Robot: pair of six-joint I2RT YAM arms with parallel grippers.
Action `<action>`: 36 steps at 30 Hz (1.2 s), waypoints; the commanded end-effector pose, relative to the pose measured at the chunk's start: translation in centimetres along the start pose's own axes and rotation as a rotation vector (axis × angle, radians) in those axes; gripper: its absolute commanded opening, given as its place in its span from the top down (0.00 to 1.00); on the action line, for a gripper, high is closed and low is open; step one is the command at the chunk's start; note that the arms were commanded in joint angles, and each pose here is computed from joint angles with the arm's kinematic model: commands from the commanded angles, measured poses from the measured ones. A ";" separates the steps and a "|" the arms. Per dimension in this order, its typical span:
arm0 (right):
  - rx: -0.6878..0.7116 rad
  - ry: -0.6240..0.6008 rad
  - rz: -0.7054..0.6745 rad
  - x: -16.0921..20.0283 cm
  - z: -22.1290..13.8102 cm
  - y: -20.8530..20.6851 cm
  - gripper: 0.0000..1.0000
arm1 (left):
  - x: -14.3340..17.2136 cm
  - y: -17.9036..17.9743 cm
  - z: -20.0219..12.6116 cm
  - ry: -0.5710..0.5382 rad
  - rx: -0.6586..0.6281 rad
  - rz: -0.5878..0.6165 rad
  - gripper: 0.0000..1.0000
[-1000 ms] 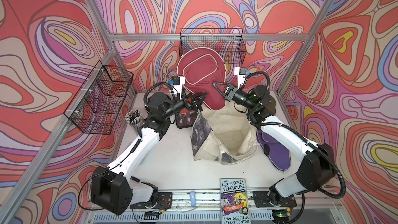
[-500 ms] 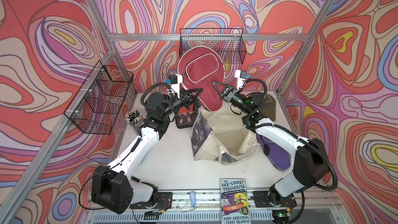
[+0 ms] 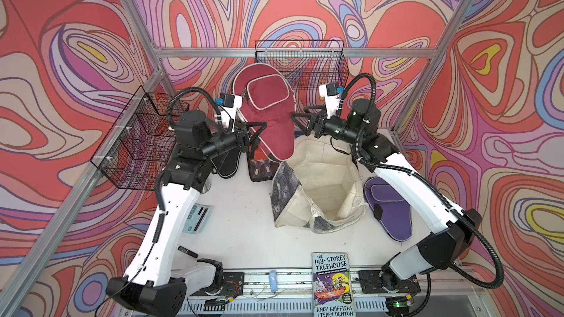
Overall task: Remove the ping pong set from the canvas bag
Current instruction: Pick up the ping pong set from the canvas bag, then place the ping pong set at the center of the board.
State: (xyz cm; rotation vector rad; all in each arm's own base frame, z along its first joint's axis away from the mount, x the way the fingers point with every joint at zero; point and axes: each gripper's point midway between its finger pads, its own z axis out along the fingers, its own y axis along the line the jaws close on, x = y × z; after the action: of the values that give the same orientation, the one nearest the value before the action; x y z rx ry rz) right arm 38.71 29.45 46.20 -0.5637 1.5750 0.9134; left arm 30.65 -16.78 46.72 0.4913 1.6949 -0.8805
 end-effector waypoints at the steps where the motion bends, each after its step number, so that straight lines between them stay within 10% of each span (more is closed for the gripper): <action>1: 0.139 0.191 -0.101 3.8 -1.8 -3.7 0.09 | 4.6 -1.7 -4.2 0.195 -0.057 0.012 1.00; 21: 0.144 0.224 -0.156 4.1 -3.5 -5.7 0.06 | 23.9 6.0 -7.0 0.617 -0.375 -0.212 1.00; 36: 0.176 0.191 -0.176 2.8 -5.4 -7.1 0.05 | 29.6 11.5 -6.5 0.808 -0.525 -0.252 1.00</action>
State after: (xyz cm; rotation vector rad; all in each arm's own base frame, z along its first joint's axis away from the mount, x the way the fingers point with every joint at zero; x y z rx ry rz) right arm 41.16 21.78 40.96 -0.6450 1.7657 0.6036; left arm 22.95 -8.41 14.66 0.2398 2.7488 -0.4459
